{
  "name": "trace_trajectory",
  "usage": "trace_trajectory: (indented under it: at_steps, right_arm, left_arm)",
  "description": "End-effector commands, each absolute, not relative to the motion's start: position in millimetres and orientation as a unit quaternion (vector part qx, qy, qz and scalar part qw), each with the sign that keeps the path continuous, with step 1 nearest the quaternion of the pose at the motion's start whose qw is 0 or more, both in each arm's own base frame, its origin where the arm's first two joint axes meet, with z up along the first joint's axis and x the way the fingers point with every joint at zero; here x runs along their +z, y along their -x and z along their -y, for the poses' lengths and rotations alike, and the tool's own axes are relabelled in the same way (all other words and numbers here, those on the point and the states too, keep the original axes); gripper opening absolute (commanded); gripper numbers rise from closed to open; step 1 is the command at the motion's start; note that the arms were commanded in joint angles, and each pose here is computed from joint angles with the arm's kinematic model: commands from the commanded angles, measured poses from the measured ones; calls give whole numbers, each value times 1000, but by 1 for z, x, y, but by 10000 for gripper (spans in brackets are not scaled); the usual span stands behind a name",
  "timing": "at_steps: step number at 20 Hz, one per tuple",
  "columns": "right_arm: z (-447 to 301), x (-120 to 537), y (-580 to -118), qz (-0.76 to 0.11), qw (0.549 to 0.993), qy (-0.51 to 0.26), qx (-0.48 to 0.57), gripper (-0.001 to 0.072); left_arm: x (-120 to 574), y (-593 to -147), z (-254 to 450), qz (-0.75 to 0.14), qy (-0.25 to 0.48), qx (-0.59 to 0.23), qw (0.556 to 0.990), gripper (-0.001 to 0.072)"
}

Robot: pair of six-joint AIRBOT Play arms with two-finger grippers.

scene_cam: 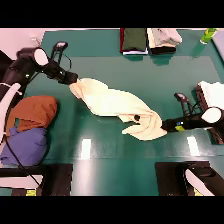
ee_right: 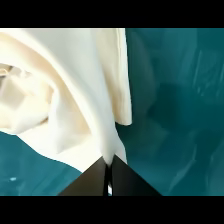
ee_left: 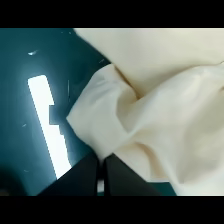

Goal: Fold the shirts.

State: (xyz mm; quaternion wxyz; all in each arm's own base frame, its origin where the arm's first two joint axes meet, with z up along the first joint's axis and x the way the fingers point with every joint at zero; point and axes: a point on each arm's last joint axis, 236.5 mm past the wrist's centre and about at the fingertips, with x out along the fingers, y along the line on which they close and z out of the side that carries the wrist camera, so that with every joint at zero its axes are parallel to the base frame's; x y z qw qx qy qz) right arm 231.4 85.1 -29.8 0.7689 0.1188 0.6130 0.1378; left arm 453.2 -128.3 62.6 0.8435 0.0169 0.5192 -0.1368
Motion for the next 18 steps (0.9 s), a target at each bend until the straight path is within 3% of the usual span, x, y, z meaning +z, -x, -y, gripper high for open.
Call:
trace_trajectory:
  at_steps: [1,5,8,11,15,18]
  right_arm:
    - [-70,31,-268,-552,821,-69,132,19]
    - [-45,190,-306,-396,912,5,105,19]
    - [-32,304,-299,-283,955,20,84,19]
    - [-13,385,-277,-195,979,26,47,19]
    - [10,427,-258,-168,985,30,-1,18]
    - [12,423,-261,-198,980,29,0,18]
  left_arm:
    - [142,-460,124,-431,-21,-136,892,25]
    - [324,-423,114,-242,-26,-149,959,25]
    - [443,-351,98,-100,-28,-152,983,25]
    - [516,-278,82,4,-21,-151,988,25]
    - [563,-225,70,81,-15,-149,985,25]
    - [571,-230,73,97,-10,-152,984,24]
